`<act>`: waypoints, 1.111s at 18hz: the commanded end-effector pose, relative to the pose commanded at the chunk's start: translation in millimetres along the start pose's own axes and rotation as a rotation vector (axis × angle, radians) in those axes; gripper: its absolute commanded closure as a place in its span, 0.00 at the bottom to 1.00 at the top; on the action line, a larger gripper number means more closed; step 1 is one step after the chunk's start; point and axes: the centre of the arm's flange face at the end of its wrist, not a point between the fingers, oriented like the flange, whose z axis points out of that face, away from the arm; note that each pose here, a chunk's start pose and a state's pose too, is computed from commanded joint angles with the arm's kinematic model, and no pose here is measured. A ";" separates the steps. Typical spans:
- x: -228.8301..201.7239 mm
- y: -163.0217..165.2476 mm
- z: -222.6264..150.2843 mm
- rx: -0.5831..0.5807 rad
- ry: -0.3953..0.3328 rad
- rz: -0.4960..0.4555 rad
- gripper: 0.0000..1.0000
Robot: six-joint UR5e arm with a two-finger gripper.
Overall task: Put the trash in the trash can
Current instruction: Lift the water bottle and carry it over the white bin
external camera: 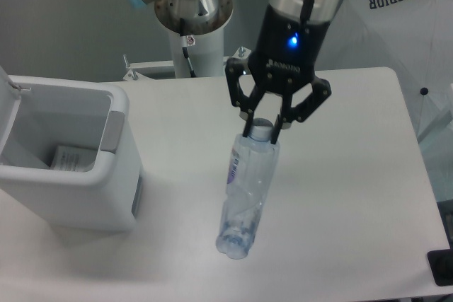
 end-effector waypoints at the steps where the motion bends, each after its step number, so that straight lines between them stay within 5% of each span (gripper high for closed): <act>1: 9.1 -1.7 -6.3 0.013 0.005 0.006 0.82; 13: 134.0 -5.8 -58.3 0.082 0.051 0.145 0.82; 20: 197.0 27.4 -58.3 0.041 0.108 0.208 0.82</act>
